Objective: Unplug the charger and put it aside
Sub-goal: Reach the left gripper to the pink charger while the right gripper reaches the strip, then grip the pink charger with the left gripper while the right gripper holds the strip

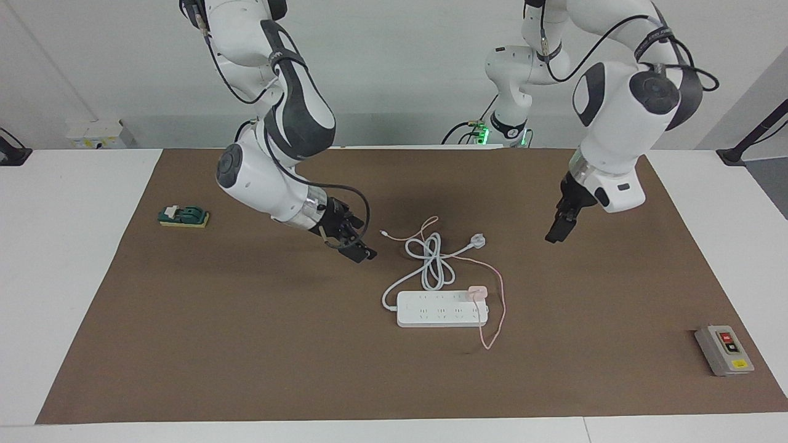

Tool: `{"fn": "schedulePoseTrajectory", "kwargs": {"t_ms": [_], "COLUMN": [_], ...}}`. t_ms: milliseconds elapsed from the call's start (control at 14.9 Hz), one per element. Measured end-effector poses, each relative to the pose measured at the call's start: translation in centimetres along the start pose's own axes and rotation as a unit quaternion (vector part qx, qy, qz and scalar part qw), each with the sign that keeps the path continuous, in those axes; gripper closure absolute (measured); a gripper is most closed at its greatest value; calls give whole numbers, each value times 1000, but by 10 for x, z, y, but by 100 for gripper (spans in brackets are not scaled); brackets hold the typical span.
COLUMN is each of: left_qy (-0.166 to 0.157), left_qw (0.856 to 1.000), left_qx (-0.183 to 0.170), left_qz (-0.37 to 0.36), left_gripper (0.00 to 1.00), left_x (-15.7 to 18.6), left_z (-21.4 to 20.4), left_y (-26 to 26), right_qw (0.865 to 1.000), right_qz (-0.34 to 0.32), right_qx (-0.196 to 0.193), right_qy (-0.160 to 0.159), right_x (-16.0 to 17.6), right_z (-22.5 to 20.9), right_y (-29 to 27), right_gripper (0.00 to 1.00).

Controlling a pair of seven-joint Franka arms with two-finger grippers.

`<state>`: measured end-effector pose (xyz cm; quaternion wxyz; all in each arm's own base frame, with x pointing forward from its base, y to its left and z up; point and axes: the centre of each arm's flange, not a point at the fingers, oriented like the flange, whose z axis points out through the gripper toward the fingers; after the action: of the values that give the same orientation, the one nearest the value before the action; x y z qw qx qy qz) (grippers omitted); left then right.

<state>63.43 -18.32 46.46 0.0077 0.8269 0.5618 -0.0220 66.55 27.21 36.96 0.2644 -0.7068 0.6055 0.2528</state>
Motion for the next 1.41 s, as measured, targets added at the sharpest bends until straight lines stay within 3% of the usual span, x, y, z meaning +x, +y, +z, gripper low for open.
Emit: {"fn": "schedulePoseTrajectory", "kwargs": {"t_ms": [201,537,873,1142,1410], "left_qy": [-2,-6,-10,-7,-5], "left_qw": [997,990,988,989,990], "left_qx": [-5,-10,-42,-35,-33], "left_qz": [-78,-141,-150,-145,-137], "left_gripper": [0,0,0,0,0], "left_x": [-17,-38,-47,-55,-66], "left_z": [29,75,97,133,132], "left_y": [45,73,77,68,63], "right_qw": [999,997,995,995,995], "right_qz": [23,46,61,60,59], "right_qx": [-7,-21,-26,-35,-37], "right_qy": [-21,-51,-77,-78,-77], "right_x": [11,28,50,56,63], "right_z": [42,81,105,115,123], "right_y": [-13,-43,-56,-55,-55], "right_gripper": [0,0,0,0,0]}}
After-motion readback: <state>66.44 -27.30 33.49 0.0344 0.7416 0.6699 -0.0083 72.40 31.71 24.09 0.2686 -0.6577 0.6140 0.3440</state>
